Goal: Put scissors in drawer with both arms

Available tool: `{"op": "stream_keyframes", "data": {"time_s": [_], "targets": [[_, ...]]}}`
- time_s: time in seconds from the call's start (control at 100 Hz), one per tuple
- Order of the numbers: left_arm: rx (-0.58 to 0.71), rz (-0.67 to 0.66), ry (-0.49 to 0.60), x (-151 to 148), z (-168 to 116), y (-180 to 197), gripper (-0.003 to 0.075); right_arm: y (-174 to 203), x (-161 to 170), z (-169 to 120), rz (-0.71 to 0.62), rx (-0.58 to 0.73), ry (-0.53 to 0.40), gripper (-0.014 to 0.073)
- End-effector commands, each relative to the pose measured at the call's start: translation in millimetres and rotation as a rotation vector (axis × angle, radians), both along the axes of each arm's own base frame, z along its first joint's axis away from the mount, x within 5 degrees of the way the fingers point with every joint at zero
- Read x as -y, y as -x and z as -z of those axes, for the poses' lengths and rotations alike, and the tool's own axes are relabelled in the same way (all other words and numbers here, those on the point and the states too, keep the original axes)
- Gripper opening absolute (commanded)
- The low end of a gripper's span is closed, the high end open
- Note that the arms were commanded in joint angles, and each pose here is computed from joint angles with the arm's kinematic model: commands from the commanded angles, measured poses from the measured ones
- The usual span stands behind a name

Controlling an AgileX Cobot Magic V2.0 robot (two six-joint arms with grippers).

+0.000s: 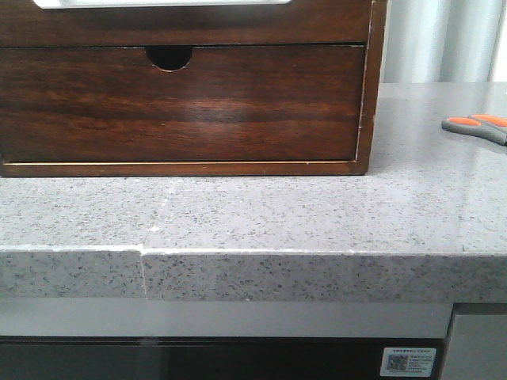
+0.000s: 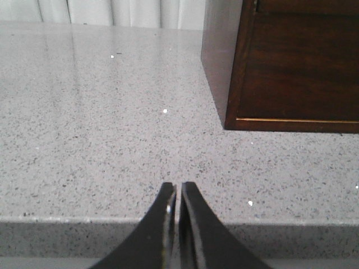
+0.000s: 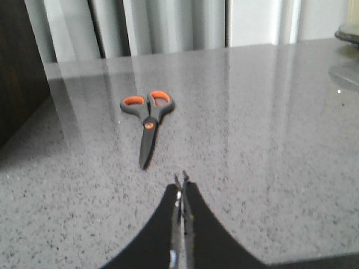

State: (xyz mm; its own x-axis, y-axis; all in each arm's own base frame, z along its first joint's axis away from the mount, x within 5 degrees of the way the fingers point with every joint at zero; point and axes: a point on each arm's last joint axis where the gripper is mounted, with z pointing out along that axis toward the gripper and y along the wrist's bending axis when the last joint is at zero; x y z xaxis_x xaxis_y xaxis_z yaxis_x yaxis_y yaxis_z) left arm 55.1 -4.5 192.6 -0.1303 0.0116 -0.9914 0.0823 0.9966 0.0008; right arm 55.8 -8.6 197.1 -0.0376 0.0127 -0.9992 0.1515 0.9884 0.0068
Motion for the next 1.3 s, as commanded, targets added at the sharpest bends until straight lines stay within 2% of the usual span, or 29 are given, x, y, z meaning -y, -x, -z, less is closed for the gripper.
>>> {"op": "stream_keyframes", "data": {"time_s": [0.0, 0.08, 0.21, 0.38, 0.5, 0.64, 0.83, 1.01, 1.1, 1.29], "targets": [[0.117, -0.001, 0.030, 0.1, -3.9, 0.6, -0.0019, 1.6, -0.2, -9.7, 0.002, 0.140, 0.026, -0.0071], [0.157, 0.000, 0.034, 0.1, -7.6, 0.7, -0.0019, 2.5, 0.0, -15.8, 0.001, 0.218, -0.043, -0.0071], [0.213, 0.000, 0.048, 0.0, -13.3, 1.0, -0.0019, 4.1, 0.2, -23.7, 0.001, 0.291, -0.050, -0.0071], [0.295, 0.001, 0.081, -0.3, -31.1, 4.2, -0.0019, 5.7, -1.1, -29.5, -0.004, 0.165, -0.069, -0.0071], [0.258, 0.002, 0.072, -0.2, -47.3, 6.1, -0.0019, 9.5, -2.2, -43.9, -0.009, 0.144, -0.079, -0.0071], [0.232, -0.002, 0.010, -0.4, -70.0, 2.8, -0.0019, 9.5, -2.7, -62.0, -0.012, 0.099, -0.085, -0.0071], [0.231, 0.001, 0.008, 0.9, -93.4, -10.0, -0.0019, -3.2, -3.7, -76.1, -0.033, -0.003, -0.202, -0.0071], [0.239, 0.005, -0.018, 2.2, -96.1, -22.3, -0.0014, -11.2, -2.6, -79.0, -0.030, -0.033, -0.219, -0.0071], [0.263, 0.007, -0.012, 3.0, -98.6, -27.5, 0.0050, -11.3, -2.6, -77.1, -0.030, -0.042, -0.221, -0.0071], [0.389, 0.019, -0.012, 5.2, -109.9, -37.4, 0.0343, -13.1, -2.2, -65.0, -0.025, -0.071, -0.226, -0.0071]]}}
